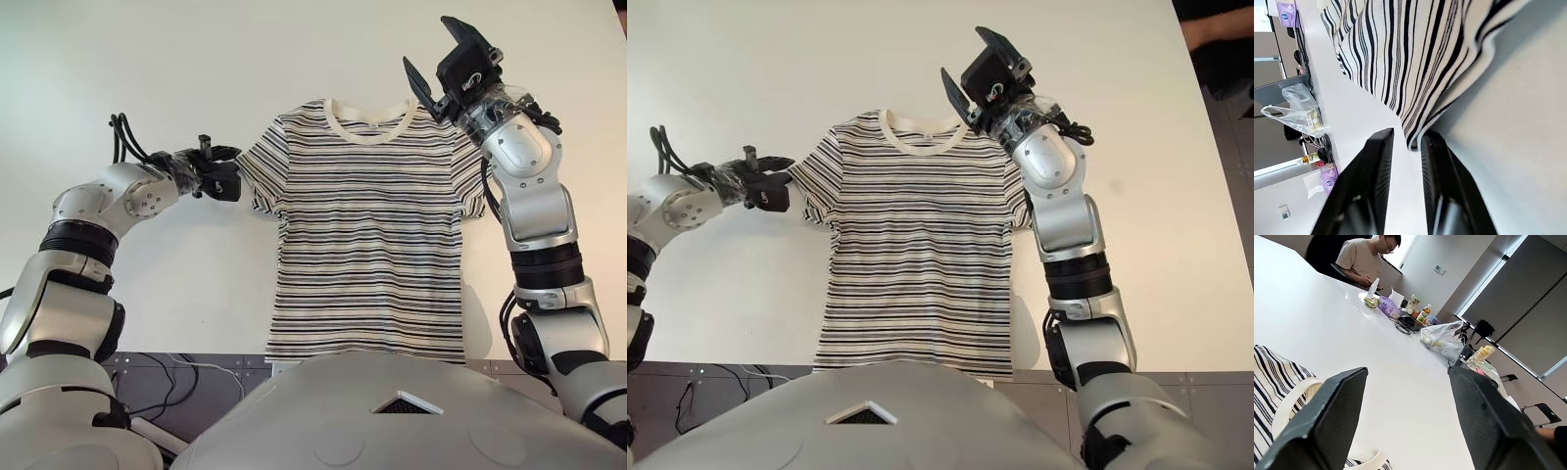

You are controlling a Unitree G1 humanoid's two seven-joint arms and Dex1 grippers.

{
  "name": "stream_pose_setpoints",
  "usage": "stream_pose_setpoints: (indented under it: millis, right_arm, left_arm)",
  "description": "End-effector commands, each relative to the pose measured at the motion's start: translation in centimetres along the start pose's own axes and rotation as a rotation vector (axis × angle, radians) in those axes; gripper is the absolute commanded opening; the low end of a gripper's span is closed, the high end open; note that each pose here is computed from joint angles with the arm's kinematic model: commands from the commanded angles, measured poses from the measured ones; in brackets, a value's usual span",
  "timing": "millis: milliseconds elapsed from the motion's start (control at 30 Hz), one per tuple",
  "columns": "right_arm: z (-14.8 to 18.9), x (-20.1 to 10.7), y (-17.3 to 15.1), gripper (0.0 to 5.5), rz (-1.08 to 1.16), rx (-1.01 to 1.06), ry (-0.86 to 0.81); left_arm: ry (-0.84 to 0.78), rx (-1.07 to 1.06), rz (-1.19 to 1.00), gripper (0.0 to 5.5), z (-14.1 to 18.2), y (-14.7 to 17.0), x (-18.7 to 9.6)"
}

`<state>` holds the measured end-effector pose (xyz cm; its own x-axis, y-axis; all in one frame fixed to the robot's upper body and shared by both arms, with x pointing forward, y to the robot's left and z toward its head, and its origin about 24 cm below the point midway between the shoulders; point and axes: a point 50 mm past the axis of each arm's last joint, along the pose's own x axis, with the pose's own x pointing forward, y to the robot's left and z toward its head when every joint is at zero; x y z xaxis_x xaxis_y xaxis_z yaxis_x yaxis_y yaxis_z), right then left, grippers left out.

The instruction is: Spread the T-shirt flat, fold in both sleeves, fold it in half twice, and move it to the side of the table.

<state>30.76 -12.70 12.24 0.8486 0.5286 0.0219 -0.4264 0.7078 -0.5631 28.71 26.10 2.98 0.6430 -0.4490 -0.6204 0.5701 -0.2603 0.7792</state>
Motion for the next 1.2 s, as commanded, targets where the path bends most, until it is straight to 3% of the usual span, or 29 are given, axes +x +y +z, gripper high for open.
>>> stream_pose_setpoints:
  millis: [33, 100, 400, 700, 1000, 1200]
  right_arm:
    - [0.3, 0.3, -0.3, 3.01, 0.007, -0.005, 0.001]
    - [0.3, 0.3, -0.2, 3.01, 0.01, -0.003, 0.001]
    - [0.1, 0.0, 0.1, 3.01, -0.003, 0.018, 0.012]
    - [-0.8, -0.5, -0.8, 3.01, -0.024, 0.015, 0.051]
    - [-0.9, -0.3, -0.9, 3.01, -0.024, 0.013, 0.056]
    - [-1.6, -0.4, -1.0, 3.01, -0.034, 0.017, 0.08]
  left_arm:
    - [0.009, -0.016, -0.118, 0.43, 0.4, -2.7, 0.4]
    - [0.015, -0.019, -0.123, 0.12, 0.3, -2.9, 0.4]
    - [0.005, -0.066, 0.03, 0.12, 0.8, -2.0, -0.4]
    - [0.012, -0.033, 0.29, 0.12, 3.2, 1.9, -1.3]
    - [-0.123, -0.013, 0.342, 0.12, 7.6, 3.8, 1.2]
    - [-0.099, -0.127, 0.387, 0.12, 8.6, 4.2, 2.8]
